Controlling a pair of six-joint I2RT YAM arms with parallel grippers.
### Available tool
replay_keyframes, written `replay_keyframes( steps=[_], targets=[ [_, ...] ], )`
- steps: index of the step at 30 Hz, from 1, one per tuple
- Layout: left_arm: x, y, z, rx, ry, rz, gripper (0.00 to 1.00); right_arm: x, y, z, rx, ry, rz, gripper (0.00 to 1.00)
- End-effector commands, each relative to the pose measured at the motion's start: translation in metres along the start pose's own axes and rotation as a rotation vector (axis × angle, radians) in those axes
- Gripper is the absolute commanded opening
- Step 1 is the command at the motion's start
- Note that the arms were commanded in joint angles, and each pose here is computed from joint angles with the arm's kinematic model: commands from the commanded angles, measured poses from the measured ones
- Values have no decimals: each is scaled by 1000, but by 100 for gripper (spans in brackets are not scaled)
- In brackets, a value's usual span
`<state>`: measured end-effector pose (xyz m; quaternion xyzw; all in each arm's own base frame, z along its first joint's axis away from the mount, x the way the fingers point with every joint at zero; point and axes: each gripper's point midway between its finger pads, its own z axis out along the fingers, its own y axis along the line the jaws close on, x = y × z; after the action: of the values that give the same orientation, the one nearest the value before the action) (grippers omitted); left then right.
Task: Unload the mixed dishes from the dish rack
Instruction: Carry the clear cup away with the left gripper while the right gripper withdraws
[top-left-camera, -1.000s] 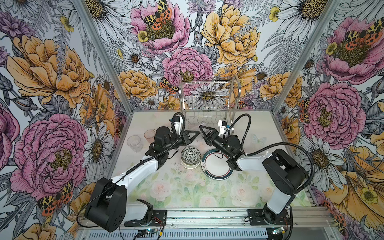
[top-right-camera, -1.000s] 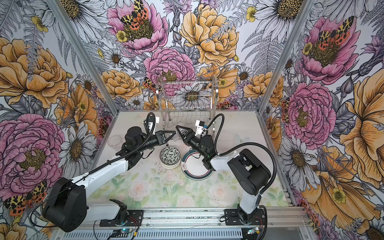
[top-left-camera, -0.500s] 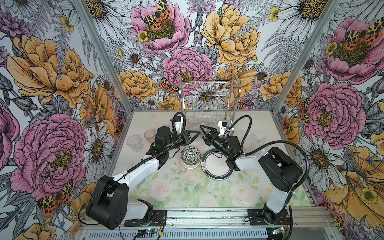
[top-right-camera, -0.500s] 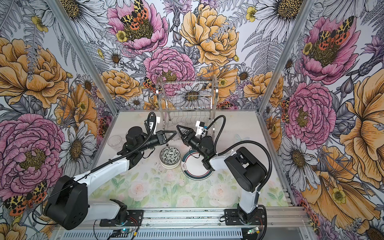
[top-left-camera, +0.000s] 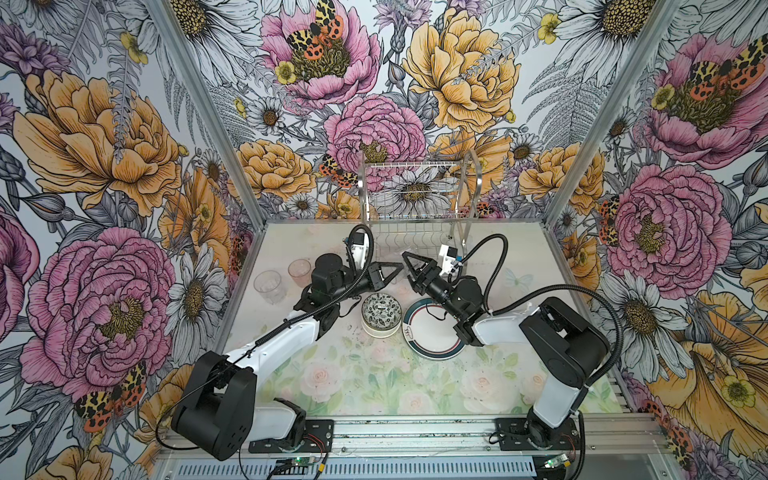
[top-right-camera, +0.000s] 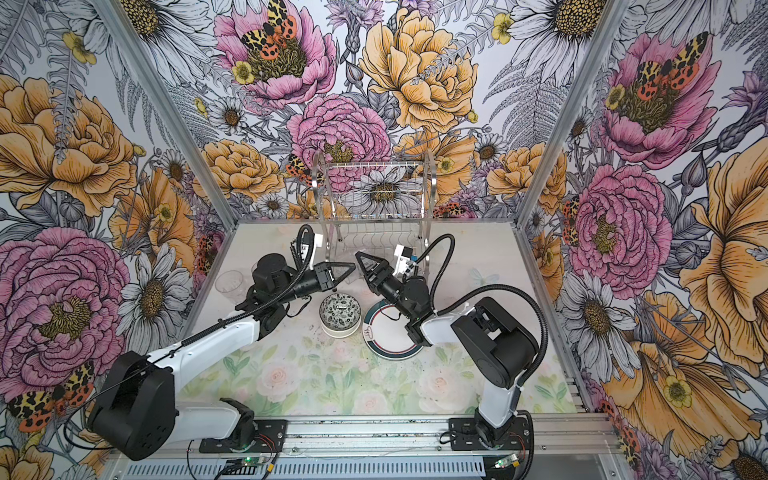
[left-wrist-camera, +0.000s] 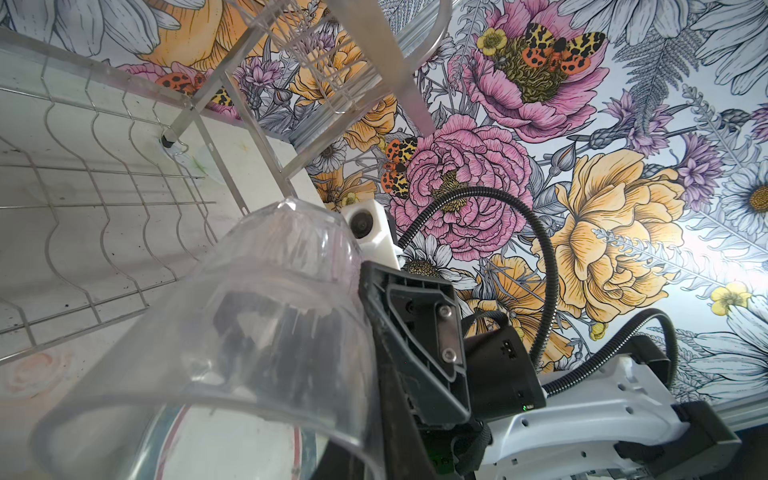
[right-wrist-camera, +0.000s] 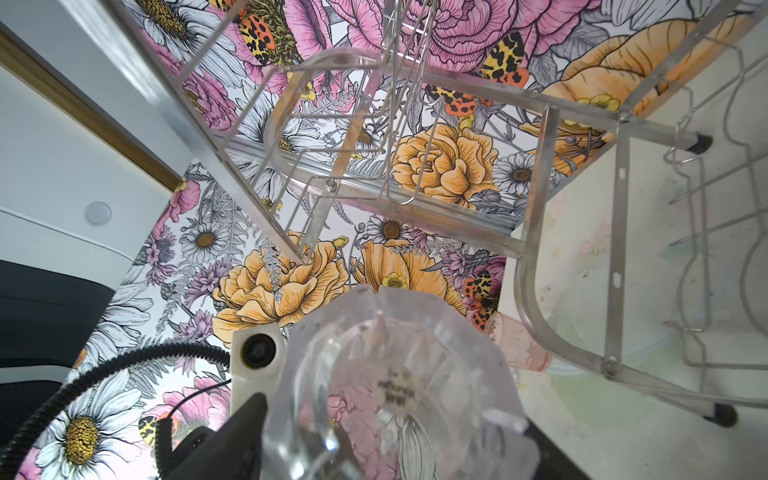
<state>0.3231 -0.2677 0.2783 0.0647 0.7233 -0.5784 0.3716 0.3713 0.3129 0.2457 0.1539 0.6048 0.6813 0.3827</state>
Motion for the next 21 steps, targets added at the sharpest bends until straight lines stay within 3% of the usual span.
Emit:
replay_keyframes(
  steps=[1,5,13,21],
  targets=[
    [-11,-15,-3,31,-31,54,0,-19,27,-4,-63,-87,-86,91],
    [-12,-17,-2,33,-31,52,0,-21,32,-5,-68,-95,-103,100],
    [-8,-19,-7,-12,-14,72,0,-25,37,-10,-30,-83,-184,100],
    [-13,-24,-25,-131,-8,180,0,-25,56,-14,131,11,-504,100]
  ],
)
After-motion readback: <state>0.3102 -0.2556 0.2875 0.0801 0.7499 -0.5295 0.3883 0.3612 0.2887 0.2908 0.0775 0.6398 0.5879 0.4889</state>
